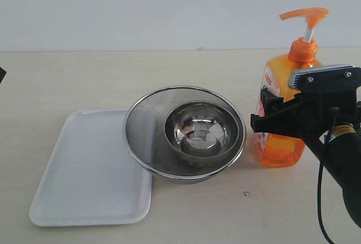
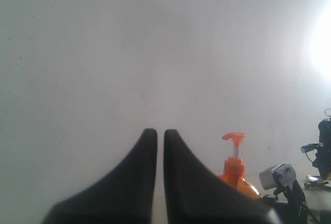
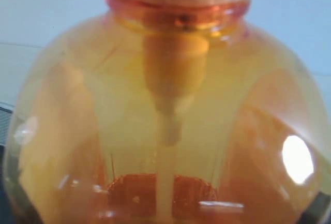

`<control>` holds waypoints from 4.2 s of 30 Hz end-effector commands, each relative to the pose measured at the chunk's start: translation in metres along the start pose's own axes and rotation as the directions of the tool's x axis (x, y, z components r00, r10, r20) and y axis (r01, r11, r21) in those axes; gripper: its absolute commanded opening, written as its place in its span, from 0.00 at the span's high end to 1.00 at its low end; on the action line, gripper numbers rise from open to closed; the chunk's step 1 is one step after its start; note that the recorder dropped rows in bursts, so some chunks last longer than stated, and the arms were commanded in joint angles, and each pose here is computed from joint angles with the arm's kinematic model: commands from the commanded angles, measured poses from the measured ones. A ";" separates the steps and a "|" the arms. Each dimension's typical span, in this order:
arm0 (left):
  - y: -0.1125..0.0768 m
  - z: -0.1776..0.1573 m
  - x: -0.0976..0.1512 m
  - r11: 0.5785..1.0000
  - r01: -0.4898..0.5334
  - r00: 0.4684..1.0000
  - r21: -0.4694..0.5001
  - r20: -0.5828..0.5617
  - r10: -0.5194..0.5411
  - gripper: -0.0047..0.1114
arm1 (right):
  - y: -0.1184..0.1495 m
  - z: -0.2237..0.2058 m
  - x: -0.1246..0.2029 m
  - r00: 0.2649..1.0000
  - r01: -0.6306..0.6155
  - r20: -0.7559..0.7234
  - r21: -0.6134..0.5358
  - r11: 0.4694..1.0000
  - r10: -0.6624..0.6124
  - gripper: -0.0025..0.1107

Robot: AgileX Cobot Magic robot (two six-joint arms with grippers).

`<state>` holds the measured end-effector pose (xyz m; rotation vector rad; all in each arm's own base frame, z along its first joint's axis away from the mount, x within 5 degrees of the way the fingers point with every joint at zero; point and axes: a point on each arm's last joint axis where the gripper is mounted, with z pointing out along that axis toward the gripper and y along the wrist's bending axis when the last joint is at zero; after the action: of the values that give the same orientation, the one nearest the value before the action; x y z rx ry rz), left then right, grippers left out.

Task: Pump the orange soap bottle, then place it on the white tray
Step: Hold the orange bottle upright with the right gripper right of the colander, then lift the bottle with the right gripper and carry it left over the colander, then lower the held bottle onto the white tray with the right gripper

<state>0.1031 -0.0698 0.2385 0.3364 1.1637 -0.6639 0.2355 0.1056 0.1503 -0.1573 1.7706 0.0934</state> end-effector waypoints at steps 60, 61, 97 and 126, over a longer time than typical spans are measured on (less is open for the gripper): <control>0.002 -0.002 0.000 1.000 0.019 1.000 -0.023 0.013 -0.019 0.92 | 0.068 -0.035 -0.177 0.947 0.114 0.320 -0.312 0.943 -0.008 0.98; 0.002 -0.002 0.000 1.000 0.019 1.000 -0.023 0.013 -0.019 0.92 | 0.073 -0.036 -0.183 0.948 0.116 0.319 -0.334 0.936 -0.004 0.98; 0.037 -0.041 -0.028 0.861 -0.005 0.995 -0.508 0.082 0.054 0.92 | 0.219 0.006 -0.196 0.968 0.130 0.250 -0.577 0.806 0.023 0.98; 0.035 -0.064 -0.035 0.844 0.088 0.991 -0.529 0.131 -0.021 0.92 | 0.274 0.051 -0.075 0.990 0.104 0.140 -0.539 0.836 -0.033 0.98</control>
<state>0.0711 0.0030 0.2456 -0.2083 1.1911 -0.3796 0.2512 0.3884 0.1839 -0.6975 1.6861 0.5504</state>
